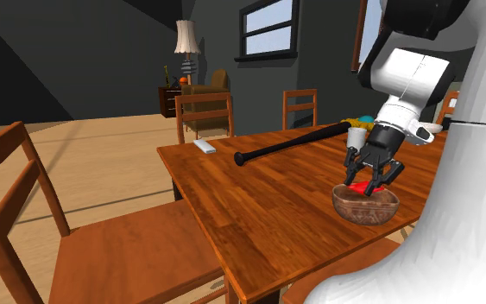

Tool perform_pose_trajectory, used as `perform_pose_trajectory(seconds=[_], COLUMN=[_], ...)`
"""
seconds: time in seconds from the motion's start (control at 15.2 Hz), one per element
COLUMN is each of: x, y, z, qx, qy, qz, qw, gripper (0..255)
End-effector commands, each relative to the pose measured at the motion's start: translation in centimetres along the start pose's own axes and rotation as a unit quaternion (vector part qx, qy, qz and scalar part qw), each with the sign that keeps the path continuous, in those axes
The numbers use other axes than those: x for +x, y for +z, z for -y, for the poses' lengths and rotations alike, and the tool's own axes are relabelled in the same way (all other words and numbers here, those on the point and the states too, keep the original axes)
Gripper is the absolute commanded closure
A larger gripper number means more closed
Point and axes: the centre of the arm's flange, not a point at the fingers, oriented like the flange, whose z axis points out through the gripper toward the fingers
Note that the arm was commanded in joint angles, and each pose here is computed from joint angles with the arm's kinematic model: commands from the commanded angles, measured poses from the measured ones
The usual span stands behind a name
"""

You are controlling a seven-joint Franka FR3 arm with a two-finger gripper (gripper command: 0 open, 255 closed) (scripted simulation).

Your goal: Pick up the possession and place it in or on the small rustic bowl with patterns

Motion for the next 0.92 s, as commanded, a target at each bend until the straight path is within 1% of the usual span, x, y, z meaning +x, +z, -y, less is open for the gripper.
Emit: perform_pose_trajectory(seconds=[0.0, 0.07, 0.59, 0.66, 0.86], x=[0.59, 0.95, 0.95, 0.95, 0.97], y=[0.88, 1.43, 1.44, 1.44, 1.38], z=[0.01, 0.0, 0.0, -0.02, -0.04], qx=[0.0, 0.0, 0.0, 0.0, 0.0], qy=[0.0, 0.0, 0.0, 0.0, 0.0], qz=[0.0, 0.0, 0.0, 0.0, 0.0], qw=[1.0, 1.0, 1.0, 1.0, 1.0], gripper=[255, 255, 255, 0, 0])
